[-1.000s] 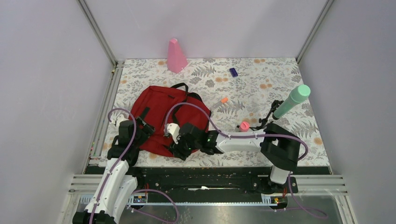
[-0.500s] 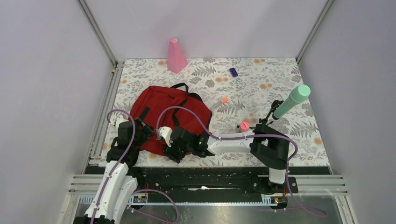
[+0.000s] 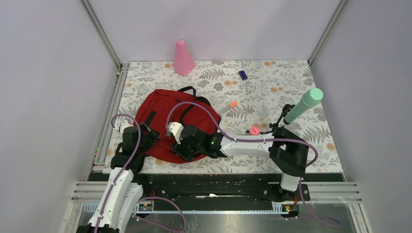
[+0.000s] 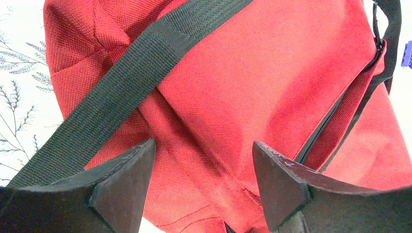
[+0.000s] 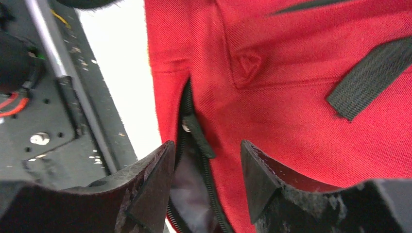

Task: Pack the student bag
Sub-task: Zip the student bag at the center of the board.

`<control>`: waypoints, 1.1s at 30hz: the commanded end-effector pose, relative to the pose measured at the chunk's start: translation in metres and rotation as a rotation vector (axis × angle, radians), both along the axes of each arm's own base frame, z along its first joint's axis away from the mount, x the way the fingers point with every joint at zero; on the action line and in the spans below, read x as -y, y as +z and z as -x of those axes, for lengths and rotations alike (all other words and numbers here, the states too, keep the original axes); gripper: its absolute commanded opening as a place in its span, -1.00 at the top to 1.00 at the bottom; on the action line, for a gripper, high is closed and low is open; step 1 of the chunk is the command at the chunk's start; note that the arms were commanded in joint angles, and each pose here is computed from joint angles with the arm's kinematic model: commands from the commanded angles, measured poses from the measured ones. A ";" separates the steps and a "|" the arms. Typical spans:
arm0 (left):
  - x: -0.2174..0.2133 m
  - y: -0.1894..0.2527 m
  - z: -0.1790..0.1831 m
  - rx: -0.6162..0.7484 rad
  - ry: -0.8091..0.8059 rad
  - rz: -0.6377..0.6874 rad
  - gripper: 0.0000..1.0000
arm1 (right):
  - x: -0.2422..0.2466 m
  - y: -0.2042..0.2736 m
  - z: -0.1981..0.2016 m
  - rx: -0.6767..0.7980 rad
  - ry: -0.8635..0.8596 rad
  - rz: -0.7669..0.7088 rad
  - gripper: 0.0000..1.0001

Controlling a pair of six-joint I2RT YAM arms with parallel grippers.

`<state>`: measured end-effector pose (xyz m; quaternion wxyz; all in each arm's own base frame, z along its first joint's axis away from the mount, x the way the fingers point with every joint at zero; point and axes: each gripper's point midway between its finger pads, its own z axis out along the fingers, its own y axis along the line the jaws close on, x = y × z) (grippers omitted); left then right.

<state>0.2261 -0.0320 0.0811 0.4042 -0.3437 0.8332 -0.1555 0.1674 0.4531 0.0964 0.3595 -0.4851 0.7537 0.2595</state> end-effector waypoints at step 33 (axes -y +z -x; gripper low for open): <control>0.004 -0.007 -0.013 0.028 0.012 0.041 -0.30 | -0.024 -0.041 -0.003 0.034 0.050 0.117 0.15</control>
